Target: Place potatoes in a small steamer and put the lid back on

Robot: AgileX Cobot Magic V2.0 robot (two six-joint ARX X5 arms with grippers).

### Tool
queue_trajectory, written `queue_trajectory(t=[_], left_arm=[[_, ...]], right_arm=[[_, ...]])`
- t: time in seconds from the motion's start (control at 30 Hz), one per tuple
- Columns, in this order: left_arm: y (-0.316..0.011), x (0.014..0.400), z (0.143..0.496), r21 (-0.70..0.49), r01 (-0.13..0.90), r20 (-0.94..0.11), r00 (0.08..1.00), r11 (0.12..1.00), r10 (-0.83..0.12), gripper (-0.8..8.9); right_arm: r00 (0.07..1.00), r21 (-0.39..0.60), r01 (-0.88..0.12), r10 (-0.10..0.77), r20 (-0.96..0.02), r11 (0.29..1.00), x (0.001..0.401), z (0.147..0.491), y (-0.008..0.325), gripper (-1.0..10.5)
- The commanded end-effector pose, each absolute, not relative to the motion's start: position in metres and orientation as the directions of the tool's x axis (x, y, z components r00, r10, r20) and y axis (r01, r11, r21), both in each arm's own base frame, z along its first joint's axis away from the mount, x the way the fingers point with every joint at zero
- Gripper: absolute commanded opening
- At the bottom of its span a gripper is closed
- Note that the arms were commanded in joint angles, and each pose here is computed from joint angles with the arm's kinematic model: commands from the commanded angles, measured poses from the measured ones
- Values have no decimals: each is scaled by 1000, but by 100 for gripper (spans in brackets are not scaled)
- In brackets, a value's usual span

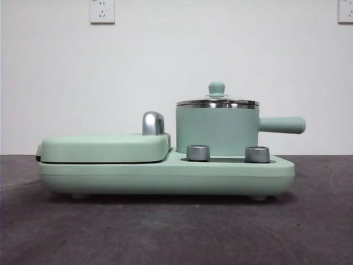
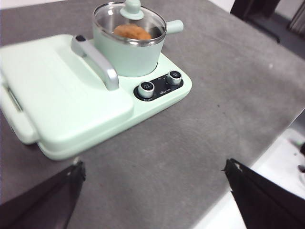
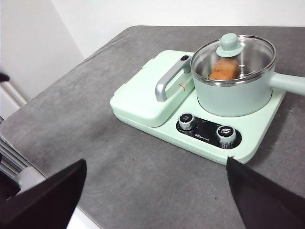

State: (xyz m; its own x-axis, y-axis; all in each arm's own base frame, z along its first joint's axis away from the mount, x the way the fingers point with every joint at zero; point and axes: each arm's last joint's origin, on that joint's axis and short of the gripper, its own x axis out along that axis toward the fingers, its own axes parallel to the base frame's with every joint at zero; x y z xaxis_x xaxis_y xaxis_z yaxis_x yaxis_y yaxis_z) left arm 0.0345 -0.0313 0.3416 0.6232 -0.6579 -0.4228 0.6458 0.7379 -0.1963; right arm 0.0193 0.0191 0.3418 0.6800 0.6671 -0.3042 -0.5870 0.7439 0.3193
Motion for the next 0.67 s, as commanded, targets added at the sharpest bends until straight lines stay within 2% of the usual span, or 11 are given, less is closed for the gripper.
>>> queue_trajectory(t=[0.03, 0.07, 0.1, 0.17, 0.27, 0.67], left_arm=[[-28, 29, 341, -257, 629, -389, 628, 734, -674, 463], [-27, 28, 341, -257, 630, -382, 630, 733, -676, 456], [-26, 27, 341, -254, 633, -375, 632, 731, -678, 387], [-26, 26, 341, -236, 642, -372, 633, 729, -678, 45], [-26, 27, 342, -219, 648, -368, 637, 729, -677, 6], [-26, 27, 342, -220, 648, -369, 637, 729, -677, 6]], right_arm=[[677, 330, -591, 675, -292, 736, 20, 345, 20, 464], [677, 330, -591, 675, -293, 736, 20, 345, 20, 454], [676, 330, -591, 676, -293, 736, 20, 345, 20, 382], [675, 330, -593, 677, -295, 735, 20, 344, 20, 9], [674, 325, -599, 680, -289, 732, 20, 345, 20, 19], [673, 327, -601, 683, -284, 729, 19, 346, 20, 20]])
